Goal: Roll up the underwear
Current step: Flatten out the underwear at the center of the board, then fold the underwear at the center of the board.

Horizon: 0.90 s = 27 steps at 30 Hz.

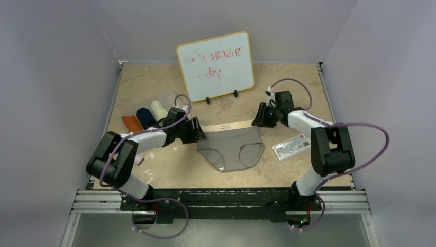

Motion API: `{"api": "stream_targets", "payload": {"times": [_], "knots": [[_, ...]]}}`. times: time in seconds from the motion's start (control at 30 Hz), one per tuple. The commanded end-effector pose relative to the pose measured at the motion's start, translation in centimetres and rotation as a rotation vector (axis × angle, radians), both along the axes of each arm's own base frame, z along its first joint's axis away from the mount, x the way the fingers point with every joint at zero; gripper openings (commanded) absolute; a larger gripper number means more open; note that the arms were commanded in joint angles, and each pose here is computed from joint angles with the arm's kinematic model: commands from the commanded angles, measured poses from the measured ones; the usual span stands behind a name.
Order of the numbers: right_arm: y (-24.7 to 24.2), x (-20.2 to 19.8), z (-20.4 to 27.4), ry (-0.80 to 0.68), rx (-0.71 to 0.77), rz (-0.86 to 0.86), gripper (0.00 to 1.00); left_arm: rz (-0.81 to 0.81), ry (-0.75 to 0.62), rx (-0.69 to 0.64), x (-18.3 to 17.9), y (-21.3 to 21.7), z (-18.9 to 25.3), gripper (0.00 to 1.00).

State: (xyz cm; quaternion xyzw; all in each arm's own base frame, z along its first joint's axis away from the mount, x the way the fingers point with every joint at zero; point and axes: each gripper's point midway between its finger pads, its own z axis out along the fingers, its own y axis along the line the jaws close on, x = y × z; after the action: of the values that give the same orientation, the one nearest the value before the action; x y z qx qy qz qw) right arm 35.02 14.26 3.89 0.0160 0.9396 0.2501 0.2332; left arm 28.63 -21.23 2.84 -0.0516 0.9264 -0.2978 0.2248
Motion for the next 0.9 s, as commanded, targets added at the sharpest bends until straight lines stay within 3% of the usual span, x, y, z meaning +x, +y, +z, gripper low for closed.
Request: {"api": "stream_targets", "payload": {"times": [0.0, 0.27, 0.47, 0.73, 0.87], "knots": [[-0.1, -2.2, 4.1, -0.089, 0.020, 0.034, 0.40, 0.045, 0.021, 0.084, -2.4, 2.6, -1.2, 0.56], [-0.8, -7.8, -0.4, 0.071, 0.017, 0.022, 0.34, -0.005, -0.039, 0.006, -2.6, 1.5, 1.7, 0.64], [0.7, -6.6, 0.0, 0.047, 0.092, 0.050, 0.27, 0.011, -0.044, -0.005, -3.5, 1.9, 1.9, 0.67], [-0.6, -6.0, 1.5, -0.004, -0.023, 0.019, 0.24, 0.120, -0.080, 0.034, -4.1, 4.1, 2.9, 0.71], [-0.2, -7.0, 0.1, 0.037, -0.081, 0.057, 0.26, 0.168, -0.068, 0.032, -4.9, 4.8, 2.3, 0.77]]}}
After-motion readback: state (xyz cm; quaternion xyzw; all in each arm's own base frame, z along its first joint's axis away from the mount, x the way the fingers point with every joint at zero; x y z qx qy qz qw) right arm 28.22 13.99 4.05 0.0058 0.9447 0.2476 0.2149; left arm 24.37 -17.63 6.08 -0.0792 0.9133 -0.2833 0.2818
